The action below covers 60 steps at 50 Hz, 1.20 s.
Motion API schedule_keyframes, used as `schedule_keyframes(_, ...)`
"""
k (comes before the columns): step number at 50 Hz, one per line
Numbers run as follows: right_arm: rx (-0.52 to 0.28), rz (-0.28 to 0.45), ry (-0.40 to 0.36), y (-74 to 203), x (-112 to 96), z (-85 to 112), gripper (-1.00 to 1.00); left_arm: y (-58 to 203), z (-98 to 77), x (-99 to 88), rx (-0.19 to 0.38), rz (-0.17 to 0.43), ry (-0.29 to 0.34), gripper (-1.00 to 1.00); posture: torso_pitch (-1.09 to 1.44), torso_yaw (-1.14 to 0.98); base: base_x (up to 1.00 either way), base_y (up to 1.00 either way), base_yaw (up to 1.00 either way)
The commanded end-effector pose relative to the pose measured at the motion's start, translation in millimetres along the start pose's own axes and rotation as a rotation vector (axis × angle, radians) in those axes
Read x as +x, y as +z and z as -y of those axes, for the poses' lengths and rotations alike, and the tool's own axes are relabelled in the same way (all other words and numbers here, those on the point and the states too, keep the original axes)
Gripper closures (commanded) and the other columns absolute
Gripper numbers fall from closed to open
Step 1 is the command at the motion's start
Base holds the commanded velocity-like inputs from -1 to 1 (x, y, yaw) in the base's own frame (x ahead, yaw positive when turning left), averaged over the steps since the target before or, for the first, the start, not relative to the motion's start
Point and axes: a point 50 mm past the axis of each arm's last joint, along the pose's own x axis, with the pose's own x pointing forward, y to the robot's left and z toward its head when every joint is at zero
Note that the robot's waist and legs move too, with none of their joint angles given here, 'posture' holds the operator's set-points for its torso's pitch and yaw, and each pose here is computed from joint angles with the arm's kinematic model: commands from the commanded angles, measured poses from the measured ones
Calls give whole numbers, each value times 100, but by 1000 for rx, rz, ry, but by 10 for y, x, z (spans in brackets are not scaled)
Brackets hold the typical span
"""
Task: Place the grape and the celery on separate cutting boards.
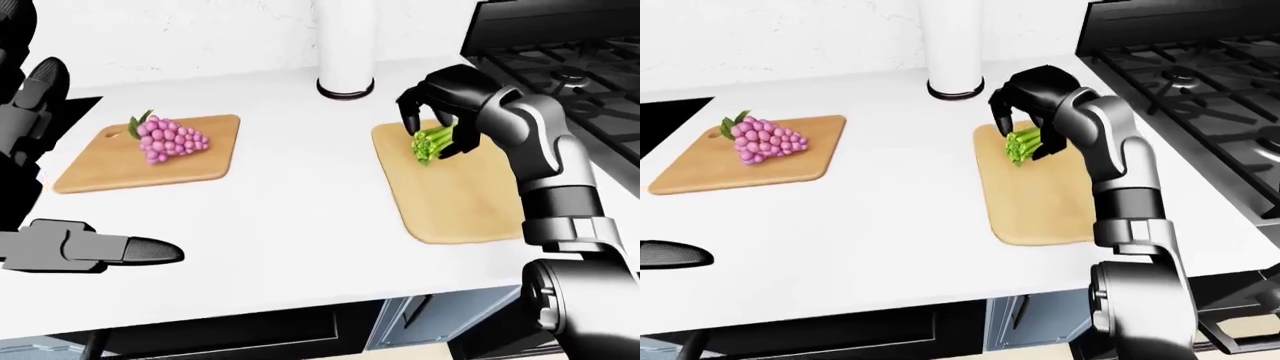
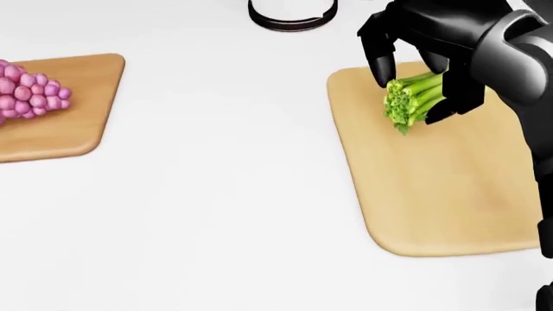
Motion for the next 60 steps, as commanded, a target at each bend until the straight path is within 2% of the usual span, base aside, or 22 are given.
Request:
schedule_keyframes(1,-4,-37,-27,-62,-45,111,100,80,-53,-6,14,51,42,-100,0,0,0,0,0)
schedule_keyframes(7,3,-50,1,-79,-56,41,98,82,-58,-9,13,52,44,-100,0,0,0,0,0)
schedule_keyframes(13,9,-64,30,-104,-63,-42,81,82,-58,-12,14,53,44,-100,0,0,0,0,0)
schedule_keyframes(21,18,-77,59,-120,-78,-102,80,81,-58,-12,15,54,44,-100,0,0,0,0,0)
schedule_keyframes(26,27,-84,71,-131,-96,-119,62,85,-57,-11,14,57,45,-100,0,0,0,0,0)
schedule_keyframes(33,38,-94,74,-151,-172,-62,36,103,-63,-17,13,60,48,-100,0,0,0,0,0)
schedule_keyframes(38,39,-94,72,-142,-213,6,25,120,-66,-23,13,63,50,-100,0,0,0,0,0)
schedule_keyframes(41,40,-96,79,-134,-246,32,8,128,-71,-26,12,66,52,-100,0,0,0,0,0)
schedule_keyframes(60,37,-105,59,-105,-452,338,-8,217,-97,-26,11,78,59,-100,0,0,0,0,0)
